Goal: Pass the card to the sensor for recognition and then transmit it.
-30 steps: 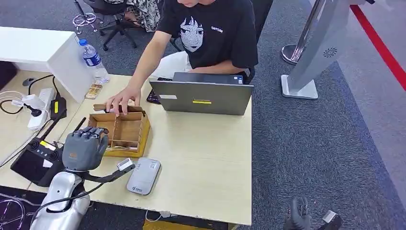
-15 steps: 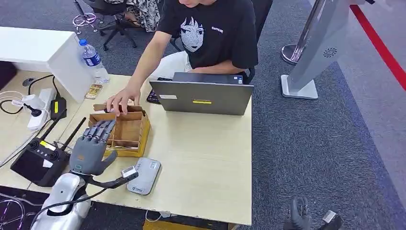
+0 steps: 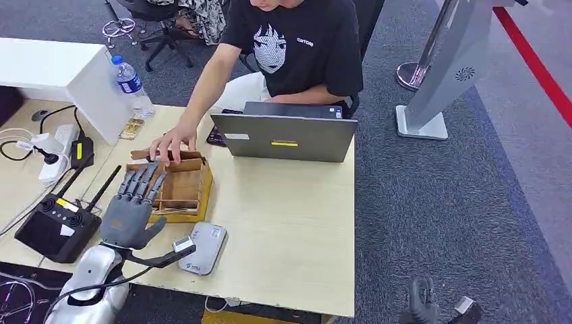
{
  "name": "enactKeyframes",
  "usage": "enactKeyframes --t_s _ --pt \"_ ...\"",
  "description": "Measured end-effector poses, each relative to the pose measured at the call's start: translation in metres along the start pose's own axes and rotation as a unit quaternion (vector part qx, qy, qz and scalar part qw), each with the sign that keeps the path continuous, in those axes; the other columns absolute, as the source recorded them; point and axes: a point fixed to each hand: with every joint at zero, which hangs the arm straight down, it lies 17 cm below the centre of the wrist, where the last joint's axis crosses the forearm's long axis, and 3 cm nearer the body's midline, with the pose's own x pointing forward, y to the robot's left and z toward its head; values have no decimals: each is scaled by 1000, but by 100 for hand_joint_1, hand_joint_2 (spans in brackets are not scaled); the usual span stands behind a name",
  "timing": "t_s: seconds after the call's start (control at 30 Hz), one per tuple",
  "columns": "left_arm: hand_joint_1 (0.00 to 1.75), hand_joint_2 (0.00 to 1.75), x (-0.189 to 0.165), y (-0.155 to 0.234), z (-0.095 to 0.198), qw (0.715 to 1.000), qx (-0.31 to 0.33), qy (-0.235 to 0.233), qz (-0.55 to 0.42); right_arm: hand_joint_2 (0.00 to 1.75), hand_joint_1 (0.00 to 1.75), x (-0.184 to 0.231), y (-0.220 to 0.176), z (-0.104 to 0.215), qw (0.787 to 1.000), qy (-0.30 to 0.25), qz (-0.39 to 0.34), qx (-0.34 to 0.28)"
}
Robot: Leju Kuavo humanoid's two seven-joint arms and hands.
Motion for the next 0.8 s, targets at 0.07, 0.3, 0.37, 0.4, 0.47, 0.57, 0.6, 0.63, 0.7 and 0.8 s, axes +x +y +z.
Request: enactKeyframes --t_s 0.07,0.3,0.37,0.4,0.47,0.57,0.6,0.63,0.7,0.8 --pt "0 175 -2 -3 1 1000 -5 4 -6 175 0 0 0 0 1000 0 0 0" --pt "0 175 -20 -14 5 999 -25 14 -21 175 0 0 0 0 1000 1 1 1" --pt "0 175 -24 -16 4 999 -29 16 -21 175 0 -1 1 0 1000 2 4 3" --pt "0 175 -26 -18 5 999 -32 18 -21 175 0 -1 1 0 1000 2 5 3" --pt "0 175 -29 -23 5 999 -39 20 -20 175 0 -1 1 0 1000 2 5 3" --pt "0 175 -32 -32 7 998 -51 23 -19 175 0 -1 1 0 1000 3 5 3" --pt "0 175 -33 -34 7 998 -54 24 -19 175 0 -1 1 0 1000 3 5 3" --pt "0 175 -34 -35 7 998 -55 25 -19 175 0 -1 2 0 1000 3 5 4" --pt "5 175 -35 -38 7 998 -58 26 -19 175 0 -1 2 0 1000 3 5 4" --pt "5 175 -37 -41 7 998 -62 27 -19 175 0 -1 2 0 1000 4 5 4"
